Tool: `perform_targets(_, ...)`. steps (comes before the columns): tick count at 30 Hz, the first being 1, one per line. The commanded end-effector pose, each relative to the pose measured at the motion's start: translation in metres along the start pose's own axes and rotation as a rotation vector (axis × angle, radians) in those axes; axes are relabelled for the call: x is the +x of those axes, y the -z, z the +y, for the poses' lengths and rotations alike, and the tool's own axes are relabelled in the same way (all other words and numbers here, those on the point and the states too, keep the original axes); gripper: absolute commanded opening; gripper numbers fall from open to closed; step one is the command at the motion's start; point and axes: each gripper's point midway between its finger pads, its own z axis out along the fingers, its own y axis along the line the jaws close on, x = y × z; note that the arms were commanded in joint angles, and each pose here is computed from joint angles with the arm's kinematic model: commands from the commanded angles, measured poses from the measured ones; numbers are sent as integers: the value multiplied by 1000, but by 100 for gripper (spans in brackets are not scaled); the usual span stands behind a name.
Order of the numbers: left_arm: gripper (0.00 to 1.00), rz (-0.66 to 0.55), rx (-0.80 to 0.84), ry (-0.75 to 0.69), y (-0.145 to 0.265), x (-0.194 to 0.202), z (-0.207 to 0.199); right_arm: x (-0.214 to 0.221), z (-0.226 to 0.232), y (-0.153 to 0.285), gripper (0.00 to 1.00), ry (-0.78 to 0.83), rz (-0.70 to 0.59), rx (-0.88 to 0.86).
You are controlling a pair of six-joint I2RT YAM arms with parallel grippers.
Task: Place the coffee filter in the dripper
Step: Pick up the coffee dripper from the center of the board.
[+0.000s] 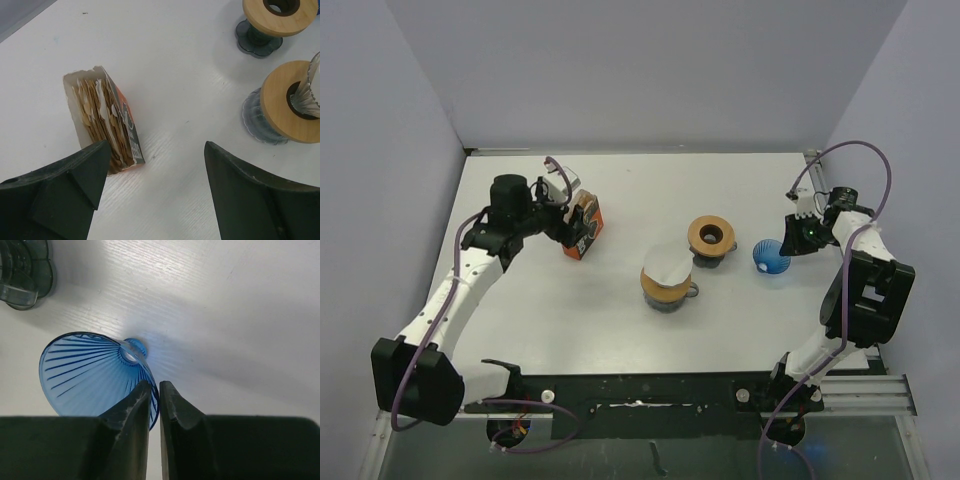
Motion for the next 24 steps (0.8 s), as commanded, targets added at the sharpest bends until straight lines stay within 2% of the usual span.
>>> perform_targets(1,75,-83,3,-80,-3,-42,2,-20,-1,11,9,18,-54,0)
perform_targets(5,76,-105,21,-94,-12,-60,-1,-28,5,23,0,23,-85,2)
perform_targets(16,76,-176,60,-45,-49,-117,-18,-90,47,71,0,87,-187,-50)
perform_targets(24,75,-207,100,42,-83,-144,-40,-132,101,78,0,182,-222,-155)
